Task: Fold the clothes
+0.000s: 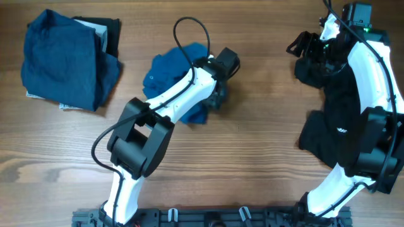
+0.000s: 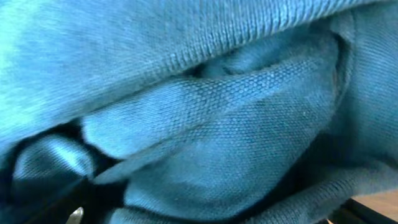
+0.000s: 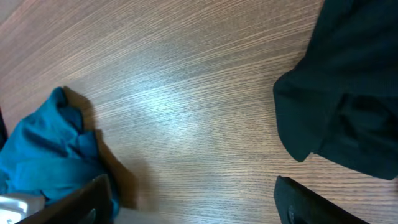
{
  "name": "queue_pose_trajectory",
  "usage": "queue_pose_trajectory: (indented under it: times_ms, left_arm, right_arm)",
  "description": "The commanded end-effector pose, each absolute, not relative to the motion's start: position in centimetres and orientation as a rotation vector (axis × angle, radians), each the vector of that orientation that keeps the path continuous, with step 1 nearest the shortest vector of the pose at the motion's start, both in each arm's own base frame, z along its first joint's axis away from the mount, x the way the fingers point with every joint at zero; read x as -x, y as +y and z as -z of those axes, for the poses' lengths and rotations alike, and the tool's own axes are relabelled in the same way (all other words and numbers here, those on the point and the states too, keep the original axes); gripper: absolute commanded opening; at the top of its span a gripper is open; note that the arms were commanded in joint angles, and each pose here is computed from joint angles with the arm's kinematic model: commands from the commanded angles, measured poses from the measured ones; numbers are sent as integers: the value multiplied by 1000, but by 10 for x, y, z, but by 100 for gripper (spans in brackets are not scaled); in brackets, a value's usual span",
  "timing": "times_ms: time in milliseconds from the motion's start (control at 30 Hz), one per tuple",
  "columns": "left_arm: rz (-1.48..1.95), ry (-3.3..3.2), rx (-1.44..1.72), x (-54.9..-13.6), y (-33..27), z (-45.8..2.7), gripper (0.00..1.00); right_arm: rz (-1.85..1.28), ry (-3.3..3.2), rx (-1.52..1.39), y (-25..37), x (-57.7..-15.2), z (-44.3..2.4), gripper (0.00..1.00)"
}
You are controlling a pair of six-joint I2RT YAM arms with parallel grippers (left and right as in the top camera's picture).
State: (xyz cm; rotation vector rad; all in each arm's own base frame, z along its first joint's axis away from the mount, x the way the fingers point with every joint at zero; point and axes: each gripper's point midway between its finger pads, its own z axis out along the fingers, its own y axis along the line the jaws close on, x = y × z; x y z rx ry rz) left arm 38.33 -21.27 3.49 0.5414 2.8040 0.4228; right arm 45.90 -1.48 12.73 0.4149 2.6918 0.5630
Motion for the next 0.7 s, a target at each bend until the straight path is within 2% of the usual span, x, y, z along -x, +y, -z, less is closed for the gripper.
queue_pose_trajectory:
  times_ms: [0,367,500,667]
  left_arm:
    - [-632,2714,-527,-404,-179,-45,100]
    - [-469,2573,-612,-408,-215,-98,100]
    - [-247,2568,-724,-401,-255,-94,99]
    - [-235,2566,-745,-402,-266,-79,96]
  right_arm:
    - [-570,2652,-372,-15,-462,-146,85]
    - [-570,2651,-372,-15,-462,-146,85]
    - [-570,2651,-372,-15,-462,-146,85]
    - [-573,2661,-377,-15,-460,-145,85]
